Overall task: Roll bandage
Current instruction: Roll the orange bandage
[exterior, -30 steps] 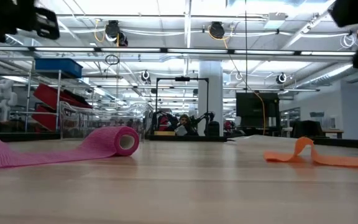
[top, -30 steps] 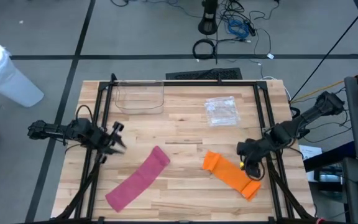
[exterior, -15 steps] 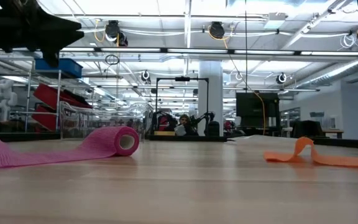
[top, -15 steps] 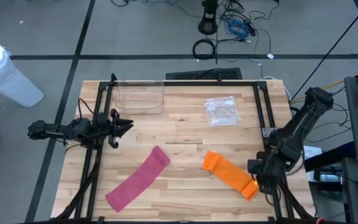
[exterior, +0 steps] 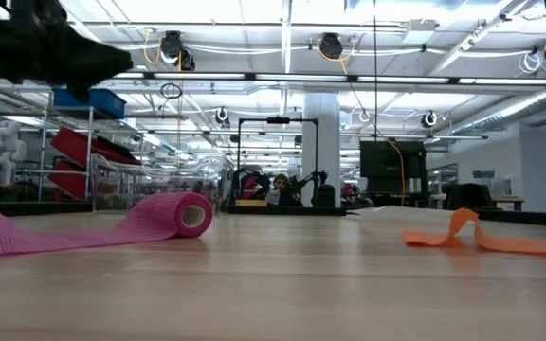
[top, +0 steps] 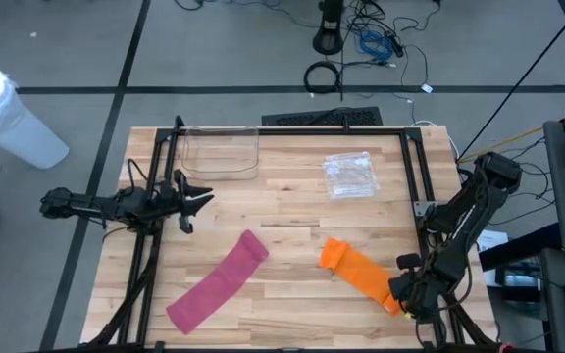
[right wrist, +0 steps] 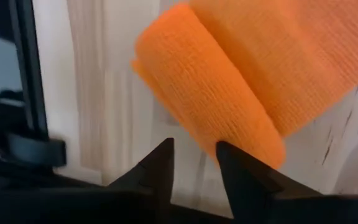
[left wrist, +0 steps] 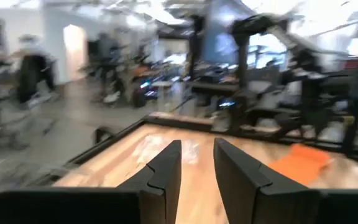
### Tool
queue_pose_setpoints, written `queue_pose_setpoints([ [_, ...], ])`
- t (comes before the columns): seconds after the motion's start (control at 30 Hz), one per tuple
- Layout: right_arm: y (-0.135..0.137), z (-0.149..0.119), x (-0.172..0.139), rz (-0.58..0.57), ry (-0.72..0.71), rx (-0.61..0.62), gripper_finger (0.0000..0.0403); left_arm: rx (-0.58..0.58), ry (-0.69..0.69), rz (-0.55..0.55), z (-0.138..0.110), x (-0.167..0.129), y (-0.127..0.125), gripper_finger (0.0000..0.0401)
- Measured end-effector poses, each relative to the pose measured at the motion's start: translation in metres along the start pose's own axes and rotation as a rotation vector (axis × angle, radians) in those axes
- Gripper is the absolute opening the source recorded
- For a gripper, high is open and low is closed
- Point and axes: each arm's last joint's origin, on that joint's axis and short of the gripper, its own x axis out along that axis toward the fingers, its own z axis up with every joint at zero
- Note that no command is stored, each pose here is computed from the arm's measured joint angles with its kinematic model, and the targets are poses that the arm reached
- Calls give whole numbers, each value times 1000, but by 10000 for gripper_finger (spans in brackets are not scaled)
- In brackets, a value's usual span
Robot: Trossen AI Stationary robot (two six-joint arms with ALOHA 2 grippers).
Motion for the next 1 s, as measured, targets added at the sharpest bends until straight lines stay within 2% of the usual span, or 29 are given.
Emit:
queue_pose_setpoints([
  [0.13,-3,-2,2,-32,32,-20,182,10,34,28,-3,5,-1,100],
  [0.3,-8,-5,-3,-53,35,60,228,16,39,28,-4,10,-3,100],
  [0.47,-11,-3,-19,-154,51,132,220,22,44,28,-6,16,-5,100],
  [0.63,-5,5,-34,-206,-58,101,202,18,55,28,-8,23,-8,100],
  [0.77,-4,5,-34,-192,-85,225,195,11,31,24,-8,28,-10,100],
  [1.0,-6,-4,-35,-180,89,217,187,46,56,-4,-9,39,-15,100],
])
